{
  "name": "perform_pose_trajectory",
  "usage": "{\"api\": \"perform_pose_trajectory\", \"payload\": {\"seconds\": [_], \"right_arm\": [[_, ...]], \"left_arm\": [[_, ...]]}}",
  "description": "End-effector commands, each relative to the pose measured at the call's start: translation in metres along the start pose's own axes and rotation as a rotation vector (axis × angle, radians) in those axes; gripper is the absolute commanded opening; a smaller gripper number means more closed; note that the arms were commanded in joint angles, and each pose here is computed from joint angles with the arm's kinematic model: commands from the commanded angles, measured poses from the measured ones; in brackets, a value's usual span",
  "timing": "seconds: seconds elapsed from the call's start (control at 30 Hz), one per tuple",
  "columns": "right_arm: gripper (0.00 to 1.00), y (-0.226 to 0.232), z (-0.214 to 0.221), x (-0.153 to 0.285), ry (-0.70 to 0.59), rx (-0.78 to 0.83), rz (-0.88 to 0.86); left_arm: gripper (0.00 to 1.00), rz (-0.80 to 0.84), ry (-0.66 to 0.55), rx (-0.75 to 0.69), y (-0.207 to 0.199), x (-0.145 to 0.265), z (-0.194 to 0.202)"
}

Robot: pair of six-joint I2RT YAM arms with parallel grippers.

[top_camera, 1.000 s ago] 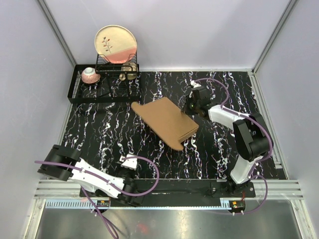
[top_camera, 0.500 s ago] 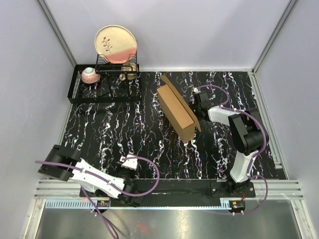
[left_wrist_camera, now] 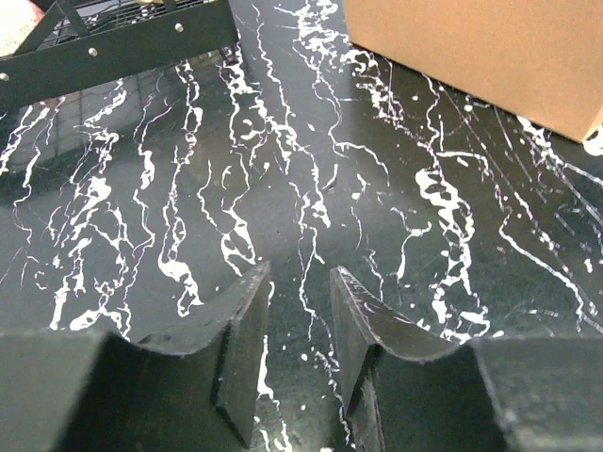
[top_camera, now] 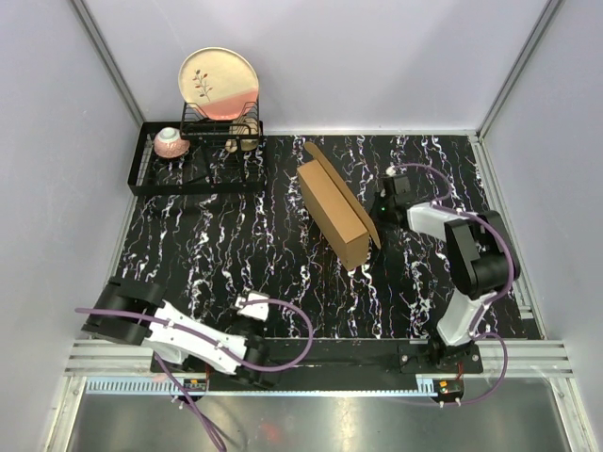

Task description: Fold the paper box

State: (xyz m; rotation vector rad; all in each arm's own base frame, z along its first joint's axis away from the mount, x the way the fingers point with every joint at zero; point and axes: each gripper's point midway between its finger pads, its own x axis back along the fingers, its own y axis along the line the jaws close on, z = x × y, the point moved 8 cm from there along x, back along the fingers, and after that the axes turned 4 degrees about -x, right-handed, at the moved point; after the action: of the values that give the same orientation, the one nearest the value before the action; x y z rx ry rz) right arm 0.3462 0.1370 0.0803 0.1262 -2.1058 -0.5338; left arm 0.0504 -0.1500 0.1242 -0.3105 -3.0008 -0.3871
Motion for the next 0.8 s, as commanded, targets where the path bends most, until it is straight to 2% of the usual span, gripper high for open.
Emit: {"api": "perform_pose_trajectory", "payload": {"seconds": [0.0,0.17,0.27,0.33,0.4,0.43,0.5,0.53,0.6,0.63,0.77], "right_arm": [[0.06,-0.003,-0.040,0.046,-0.196,-0.095,0.043],[0.09,-0.014,-0.073,0.097,-0.352,-0.156,0.190],[0.15,-0.005,-0.085,0.133,-0.455,-0.183,0.191],[0.24,0.002,-0.091,0.162,-0.527,-0.208,0.157],[0.31,0.011,-0.094,0.190,-0.581,-0.210,0.112],[0.32,0.013,-0.095,0.198,-0.592,-0.211,0.106],[0.34,0.024,-0.099,0.221,-0.622,-0.197,0.041],[0.34,0.026,-0.099,0.228,-0.631,-0.195,0.021],[0.35,0.033,-0.100,0.247,-0.654,-0.172,-0.021],[0.35,0.035,-0.099,0.253,-0.660,-0.157,-0.033],[0.36,0.036,-0.098,0.276,-0.702,-0.114,-0.029]], "left_arm": [[0.38,0.029,-0.134,0.379,-0.015,-0.009,-0.037],[0.41,0.017,-0.219,0.361,-0.027,-0.022,-0.057],[0.41,-0.043,-0.237,0.366,-0.032,-0.036,-0.068],[0.41,-0.112,-0.239,0.388,-0.032,-0.050,-0.078],[0.41,-0.203,-0.231,0.349,-0.030,-0.068,-0.082],[0.43,-0.242,-0.230,0.321,-0.036,-0.076,-0.098],[0.47,-0.335,-0.209,0.234,-0.040,-0.099,-0.104],[0.50,-0.369,-0.215,0.262,-0.045,-0.110,-0.122],[0.52,-0.448,-0.201,0.228,-0.038,-0.127,-0.135],[0.53,-0.470,-0.213,0.275,-0.037,-0.132,-0.154],[0.57,-0.558,-0.229,0.330,-0.014,-0.139,-0.216]]}}
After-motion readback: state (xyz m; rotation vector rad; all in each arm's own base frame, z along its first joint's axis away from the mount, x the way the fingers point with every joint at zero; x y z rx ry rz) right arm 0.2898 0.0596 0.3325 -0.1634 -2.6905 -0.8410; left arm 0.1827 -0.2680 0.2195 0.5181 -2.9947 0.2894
